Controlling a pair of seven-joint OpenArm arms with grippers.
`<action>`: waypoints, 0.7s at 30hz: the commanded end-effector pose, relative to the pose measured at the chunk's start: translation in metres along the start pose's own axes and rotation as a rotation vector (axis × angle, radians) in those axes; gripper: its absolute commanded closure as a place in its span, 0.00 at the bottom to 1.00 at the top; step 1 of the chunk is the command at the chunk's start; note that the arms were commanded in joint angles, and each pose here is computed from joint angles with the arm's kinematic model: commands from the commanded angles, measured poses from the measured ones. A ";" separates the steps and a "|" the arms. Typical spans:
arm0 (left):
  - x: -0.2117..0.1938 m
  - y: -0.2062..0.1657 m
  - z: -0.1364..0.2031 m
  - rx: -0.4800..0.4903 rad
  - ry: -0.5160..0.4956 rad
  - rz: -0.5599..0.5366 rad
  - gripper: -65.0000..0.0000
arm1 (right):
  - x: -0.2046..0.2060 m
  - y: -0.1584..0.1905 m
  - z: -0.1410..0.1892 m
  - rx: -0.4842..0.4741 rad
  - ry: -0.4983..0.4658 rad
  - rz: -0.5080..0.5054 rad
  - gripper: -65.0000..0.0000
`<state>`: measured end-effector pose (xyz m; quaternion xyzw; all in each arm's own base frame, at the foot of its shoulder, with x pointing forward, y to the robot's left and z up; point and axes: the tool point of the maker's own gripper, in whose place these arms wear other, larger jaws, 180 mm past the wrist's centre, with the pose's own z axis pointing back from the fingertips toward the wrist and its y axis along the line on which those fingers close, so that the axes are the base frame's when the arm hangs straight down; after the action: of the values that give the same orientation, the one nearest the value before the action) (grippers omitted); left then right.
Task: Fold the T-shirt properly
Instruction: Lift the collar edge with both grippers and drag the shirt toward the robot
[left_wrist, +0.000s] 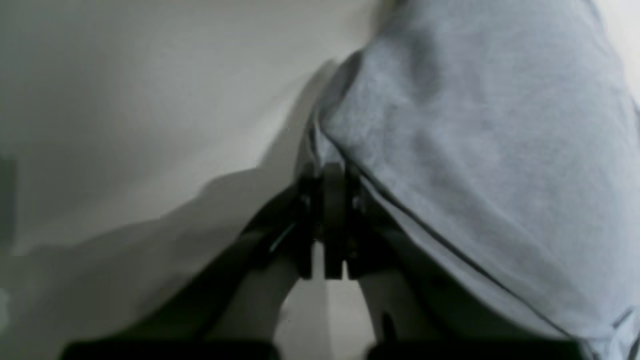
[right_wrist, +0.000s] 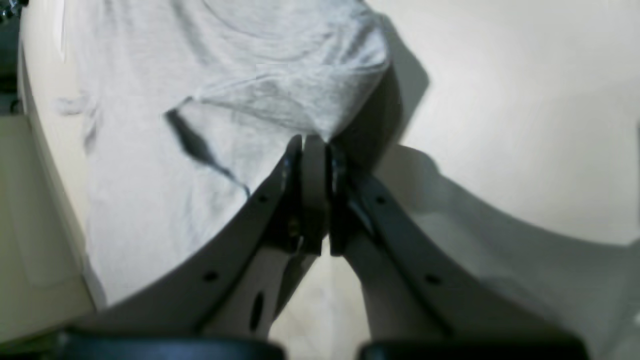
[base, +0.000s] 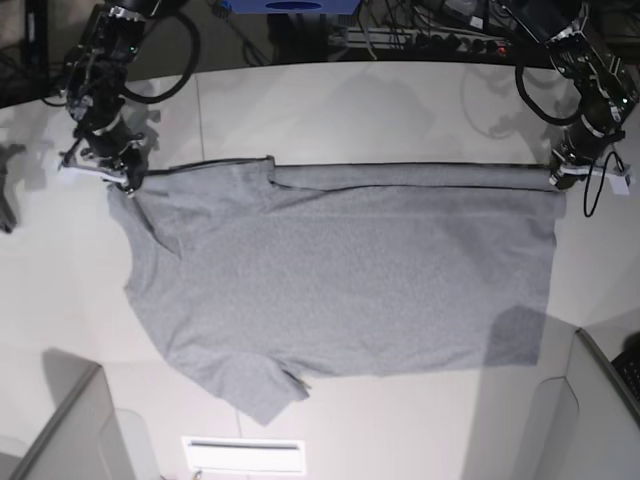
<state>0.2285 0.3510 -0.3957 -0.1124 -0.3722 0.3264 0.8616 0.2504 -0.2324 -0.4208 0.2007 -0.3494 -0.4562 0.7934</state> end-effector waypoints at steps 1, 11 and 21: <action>0.019 -0.005 0.009 -0.010 -0.045 -0.042 1.00 | 0.014 0.021 0.004 0.058 -0.024 0.026 1.00; 0.062 -0.019 0.032 -0.008 -0.079 -0.006 1.00 | 0.029 0.072 -0.004 0.041 0.070 -0.176 1.00; 0.082 -0.009 0.035 0.019 -0.086 0.033 1.00 | 0.039 0.083 -0.010 0.109 0.124 -0.244 1.00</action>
<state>0.2460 0.3842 -0.3368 -0.1127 -0.3818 0.3545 0.8461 0.3203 -0.2158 -0.3638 0.3220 -0.2858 -0.5178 0.7393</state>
